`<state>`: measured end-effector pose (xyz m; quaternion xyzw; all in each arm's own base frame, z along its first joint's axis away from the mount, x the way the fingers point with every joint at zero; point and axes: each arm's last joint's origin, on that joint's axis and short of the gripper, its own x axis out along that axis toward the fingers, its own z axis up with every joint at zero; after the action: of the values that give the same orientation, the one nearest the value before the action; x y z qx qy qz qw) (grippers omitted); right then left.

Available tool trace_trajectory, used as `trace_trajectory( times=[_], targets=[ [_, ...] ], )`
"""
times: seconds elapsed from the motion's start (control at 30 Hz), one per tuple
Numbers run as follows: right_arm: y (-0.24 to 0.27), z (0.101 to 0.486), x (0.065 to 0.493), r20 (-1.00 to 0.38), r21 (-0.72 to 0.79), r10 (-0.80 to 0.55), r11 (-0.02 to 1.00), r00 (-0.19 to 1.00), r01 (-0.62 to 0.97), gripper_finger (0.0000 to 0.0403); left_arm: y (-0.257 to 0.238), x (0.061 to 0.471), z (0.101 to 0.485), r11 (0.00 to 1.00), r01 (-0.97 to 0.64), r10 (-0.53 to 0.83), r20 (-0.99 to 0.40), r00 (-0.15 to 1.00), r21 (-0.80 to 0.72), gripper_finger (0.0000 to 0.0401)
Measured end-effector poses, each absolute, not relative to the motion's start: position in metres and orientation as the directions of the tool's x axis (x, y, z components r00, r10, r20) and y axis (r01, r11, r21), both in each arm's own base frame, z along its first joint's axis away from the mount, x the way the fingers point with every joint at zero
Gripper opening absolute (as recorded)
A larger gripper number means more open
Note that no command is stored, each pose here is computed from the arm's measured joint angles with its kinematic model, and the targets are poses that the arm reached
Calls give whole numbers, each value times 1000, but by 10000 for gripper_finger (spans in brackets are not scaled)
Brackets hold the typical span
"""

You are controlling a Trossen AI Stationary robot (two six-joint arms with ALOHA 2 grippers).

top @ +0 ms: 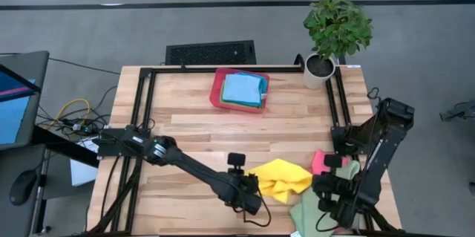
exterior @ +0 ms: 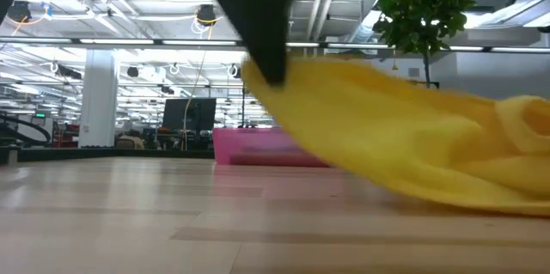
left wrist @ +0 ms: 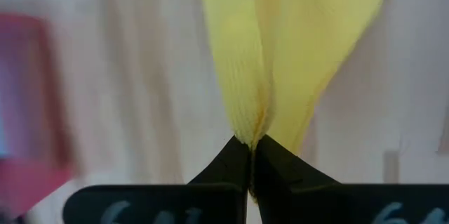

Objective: Fold microfiber towels
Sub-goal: Fold the yellow microfiber cloth

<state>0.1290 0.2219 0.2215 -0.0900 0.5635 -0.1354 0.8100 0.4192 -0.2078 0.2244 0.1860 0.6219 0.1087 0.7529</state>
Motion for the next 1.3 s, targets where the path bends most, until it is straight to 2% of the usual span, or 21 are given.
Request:
trace_trajectory(
  times=[0.1, 0.27, 0.4, 0.57, 0.73, 1.03, 1.17, 1.3],
  targets=[
    [222, 256, 141, -842, -354, -360, 931, 403, 93, 9, -205, 402, 256, 889, 50, 433, -872, 226, 455, 0],
    [211, 306, 156, -761, -429, -430, 895, 486, 120, 9, -198, 378, 314, 885, 85, 402, -843, 358, 458, 0],
    [194, 321, 172, -731, -449, -452, 883, 511, 139, 9, -182, 360, 355, 879, 49, 407, -798, 444, 475, 0],
    [174, 321, 193, -717, -526, -518, 841, 467, 125, 9, -153, 341, 390, 876, -13, 425, -760, 492, 482, 0],
    [153, 326, 205, -682, -609, -574, 789, 454, 83, 9, -119, 326, 395, 855, 11, 461, -769, 444, 519, 0],
    [89, 365, 194, -639, -586, -618, 777, 458, 230, 9, -30, 279, 386, 771, -142, 633, -724, 272, 621, 0],
    [67, 358, 202, -634, -606, -649, 755, 420, 251, 9, -7, 267, 370, 766, -160, 642, -732, 230, 622, 0],
    [57, 341, 213, -633, -605, -654, 751, 414, 262, 9, 3, 258, 351, 779, -201, 627, -741, 239, 594, 0]
  ],
)
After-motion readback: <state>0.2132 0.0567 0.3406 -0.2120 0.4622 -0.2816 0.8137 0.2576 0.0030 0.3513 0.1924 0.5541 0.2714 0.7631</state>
